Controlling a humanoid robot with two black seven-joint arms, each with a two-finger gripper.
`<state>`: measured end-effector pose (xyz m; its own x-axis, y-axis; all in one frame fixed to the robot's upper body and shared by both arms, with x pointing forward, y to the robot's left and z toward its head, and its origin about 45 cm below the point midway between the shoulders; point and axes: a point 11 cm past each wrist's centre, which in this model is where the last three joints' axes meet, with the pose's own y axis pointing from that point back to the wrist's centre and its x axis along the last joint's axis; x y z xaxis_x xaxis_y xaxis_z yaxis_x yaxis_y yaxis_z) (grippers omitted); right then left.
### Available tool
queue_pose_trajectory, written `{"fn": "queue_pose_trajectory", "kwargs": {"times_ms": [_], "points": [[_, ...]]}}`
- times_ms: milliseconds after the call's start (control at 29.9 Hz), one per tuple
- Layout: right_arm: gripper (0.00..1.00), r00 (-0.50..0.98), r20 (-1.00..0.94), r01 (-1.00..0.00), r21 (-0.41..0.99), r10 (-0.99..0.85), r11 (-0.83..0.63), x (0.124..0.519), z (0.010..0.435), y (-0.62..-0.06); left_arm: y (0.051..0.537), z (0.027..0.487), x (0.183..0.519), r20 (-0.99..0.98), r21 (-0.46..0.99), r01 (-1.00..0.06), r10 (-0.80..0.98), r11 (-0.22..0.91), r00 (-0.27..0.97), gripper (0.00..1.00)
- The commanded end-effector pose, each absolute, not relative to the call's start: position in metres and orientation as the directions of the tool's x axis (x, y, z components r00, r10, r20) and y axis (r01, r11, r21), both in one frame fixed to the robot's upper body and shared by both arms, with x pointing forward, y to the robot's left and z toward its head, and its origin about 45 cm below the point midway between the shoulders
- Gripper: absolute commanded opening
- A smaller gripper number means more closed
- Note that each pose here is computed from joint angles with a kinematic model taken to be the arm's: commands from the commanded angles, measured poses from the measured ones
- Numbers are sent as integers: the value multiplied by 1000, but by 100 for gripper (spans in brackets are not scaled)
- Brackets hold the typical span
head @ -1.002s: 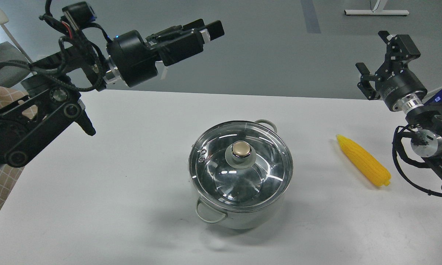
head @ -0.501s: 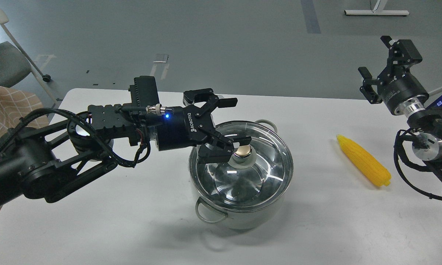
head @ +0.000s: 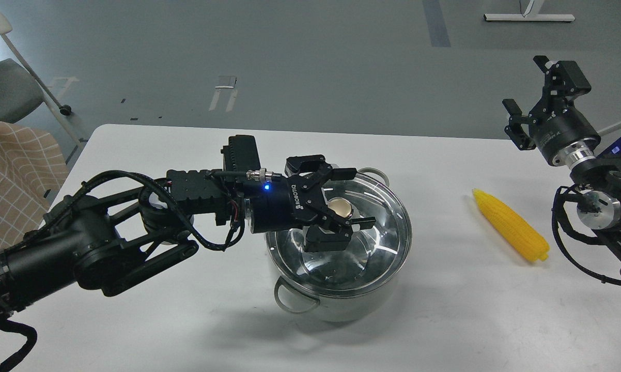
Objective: Open pot and put corn in
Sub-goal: 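Lower the left gripper over the brass knob of the glass lid, then close the left gripper on the lid knob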
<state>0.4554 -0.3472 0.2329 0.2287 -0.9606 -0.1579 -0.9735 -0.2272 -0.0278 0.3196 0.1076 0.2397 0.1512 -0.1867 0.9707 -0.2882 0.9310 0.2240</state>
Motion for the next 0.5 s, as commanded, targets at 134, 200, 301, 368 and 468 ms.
{"fn": "queue_pose_trajectory", "kwargs": {"times_ms": [134,200,301,368,468], "points": [[100,229,-158,-973,-28,-961,-227,455,233,-347,111,227,316,964,237,-295,-187,926,187,94],[100,231,-160,-973,-28,-960,-229,455,233,-346,113,222,314,962,242,-296,-187,924,201,94],[100,231,-160,-973,-28,-960,-229,455,233,-346,119,218,312,961,241,-306,-183,921,207,94],[100,231,-160,-973,-28,-960,-229,455,233,-346,122,218,313,963,236,-315,-179,919,200,94],[100,230,-159,-973,-28,-960,-228,455,233,-347,125,218,313,967,224,-322,-169,920,191,92]]}}
